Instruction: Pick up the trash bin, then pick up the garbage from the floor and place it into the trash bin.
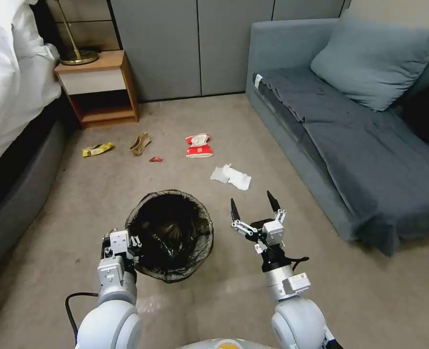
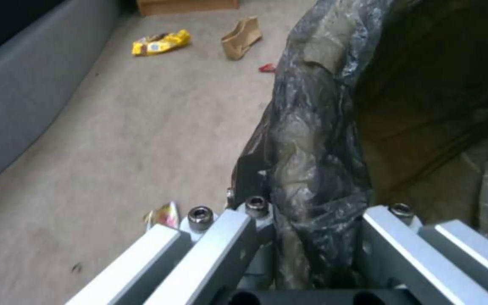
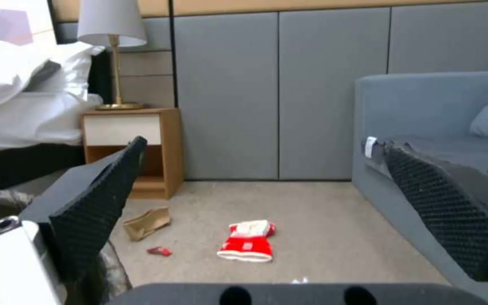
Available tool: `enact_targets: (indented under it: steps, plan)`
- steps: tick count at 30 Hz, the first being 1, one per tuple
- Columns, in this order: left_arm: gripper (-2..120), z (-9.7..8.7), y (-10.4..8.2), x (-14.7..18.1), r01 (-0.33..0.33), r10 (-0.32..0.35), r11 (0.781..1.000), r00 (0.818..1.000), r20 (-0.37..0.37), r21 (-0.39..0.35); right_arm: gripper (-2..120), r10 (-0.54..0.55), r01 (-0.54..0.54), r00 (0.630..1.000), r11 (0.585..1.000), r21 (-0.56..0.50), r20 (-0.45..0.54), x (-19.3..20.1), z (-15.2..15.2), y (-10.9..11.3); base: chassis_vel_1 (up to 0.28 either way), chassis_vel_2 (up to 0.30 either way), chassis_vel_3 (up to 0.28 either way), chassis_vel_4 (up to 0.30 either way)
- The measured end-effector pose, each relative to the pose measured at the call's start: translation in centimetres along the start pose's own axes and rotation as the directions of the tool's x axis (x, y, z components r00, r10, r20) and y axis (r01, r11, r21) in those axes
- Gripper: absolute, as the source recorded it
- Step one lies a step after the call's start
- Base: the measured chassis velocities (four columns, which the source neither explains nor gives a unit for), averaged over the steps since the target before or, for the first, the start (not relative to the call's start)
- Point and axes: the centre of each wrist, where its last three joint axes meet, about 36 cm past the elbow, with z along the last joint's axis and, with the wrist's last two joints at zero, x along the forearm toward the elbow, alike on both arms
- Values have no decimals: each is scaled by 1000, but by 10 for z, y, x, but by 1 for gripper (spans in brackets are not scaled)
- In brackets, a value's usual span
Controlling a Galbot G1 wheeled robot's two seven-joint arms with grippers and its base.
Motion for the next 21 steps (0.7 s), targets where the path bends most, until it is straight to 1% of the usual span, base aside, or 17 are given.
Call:
enact_targets:
  steps: [5,9,21]
  plan:
    - [0,0,0,0,1,-1,1000,1000,-1,1,100,0,0,1000,1000,-1,14,0,2,1,-190,219,191,-182]
    - [0,0,0,0,1,-1,1000,1000,-1,1,100,-6,6,1000,1000,-1,25,-1,1,1,-139,115,122,-115]
    - [0,-2,1,-1,-2,2,1000,1000,5,-4,100,-21,21,999,1000,5,31,-2,1,1,-1,3,7,-2]
